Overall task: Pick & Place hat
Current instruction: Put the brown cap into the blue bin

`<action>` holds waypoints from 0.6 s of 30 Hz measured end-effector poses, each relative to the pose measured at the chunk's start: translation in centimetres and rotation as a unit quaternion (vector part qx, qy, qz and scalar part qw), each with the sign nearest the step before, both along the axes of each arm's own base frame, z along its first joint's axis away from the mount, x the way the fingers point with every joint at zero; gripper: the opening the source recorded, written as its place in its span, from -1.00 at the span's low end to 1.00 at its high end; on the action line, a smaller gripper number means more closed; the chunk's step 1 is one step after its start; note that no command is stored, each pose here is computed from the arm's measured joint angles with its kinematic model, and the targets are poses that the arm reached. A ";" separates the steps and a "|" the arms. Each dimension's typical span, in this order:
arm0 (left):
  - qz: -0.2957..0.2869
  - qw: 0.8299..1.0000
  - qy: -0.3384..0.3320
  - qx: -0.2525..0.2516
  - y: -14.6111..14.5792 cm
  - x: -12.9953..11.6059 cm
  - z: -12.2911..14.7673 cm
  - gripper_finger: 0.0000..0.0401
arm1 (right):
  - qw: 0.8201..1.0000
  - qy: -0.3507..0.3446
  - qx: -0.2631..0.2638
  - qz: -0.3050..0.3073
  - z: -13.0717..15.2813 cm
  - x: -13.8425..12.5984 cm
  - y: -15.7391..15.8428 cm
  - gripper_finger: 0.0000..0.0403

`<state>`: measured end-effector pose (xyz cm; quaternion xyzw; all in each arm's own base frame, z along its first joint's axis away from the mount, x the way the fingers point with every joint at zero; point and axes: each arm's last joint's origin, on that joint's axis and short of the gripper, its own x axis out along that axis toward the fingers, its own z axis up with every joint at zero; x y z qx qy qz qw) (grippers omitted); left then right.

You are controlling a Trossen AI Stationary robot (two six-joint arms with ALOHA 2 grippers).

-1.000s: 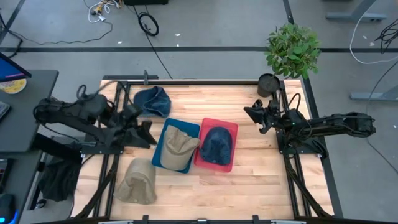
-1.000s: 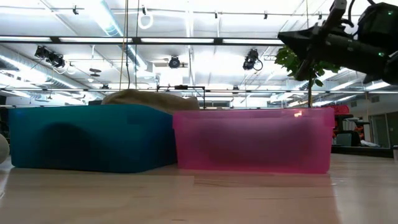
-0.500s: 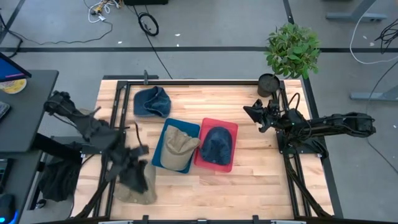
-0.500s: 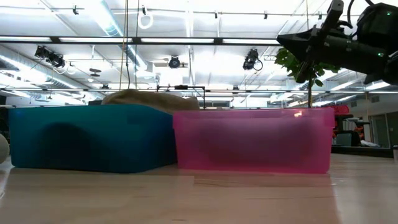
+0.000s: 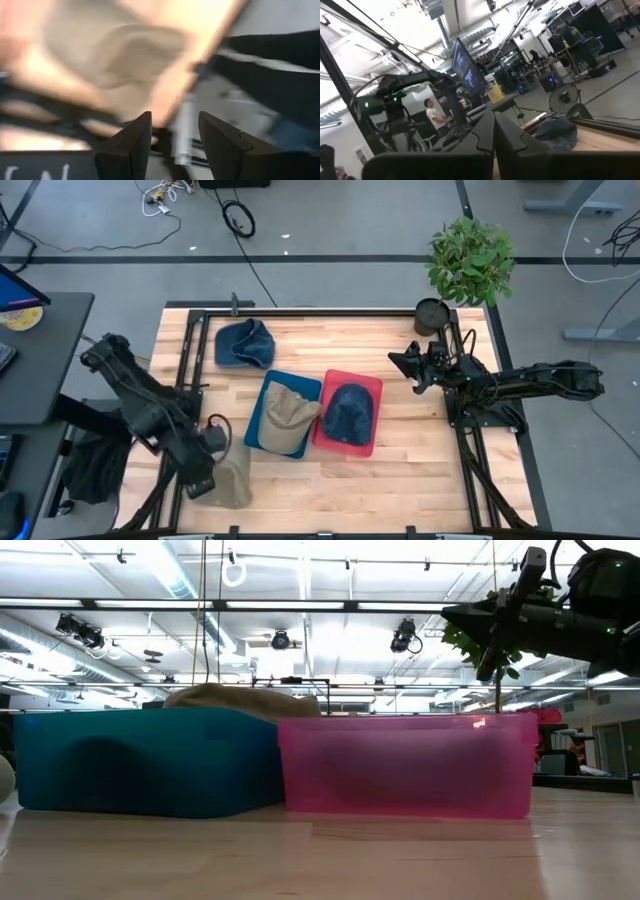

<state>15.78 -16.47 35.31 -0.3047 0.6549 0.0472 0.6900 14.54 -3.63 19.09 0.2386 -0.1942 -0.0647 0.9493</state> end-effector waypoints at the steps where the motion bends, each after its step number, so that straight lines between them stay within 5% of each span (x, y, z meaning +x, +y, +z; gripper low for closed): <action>1: 0.000 0.999 0.021 0.026 0.0 0.0 -0.5 -0.17 | 1.000 0.001 0.000 0.000 0.0 0.0 0.0 -0.96; 8: -0.055 0.984 0.028 0.165 -0.8 1.7 -3.3 -0.17 | 1.000 0.007 0.002 0.000 -0.1 0.1 0.0 -0.96; 12: -0.126 0.977 0.001 0.170 -1.7 3.1 -4.3 -0.12 | 1.000 0.008 0.003 0.000 -0.2 0.1 0.0 -0.96; 18: -0.136 0.973 -0.019 0.185 -2.0 3.5 -4.5 0.24 | 1.000 0.008 0.003 0.000 -0.2 0.1 0.0 -0.96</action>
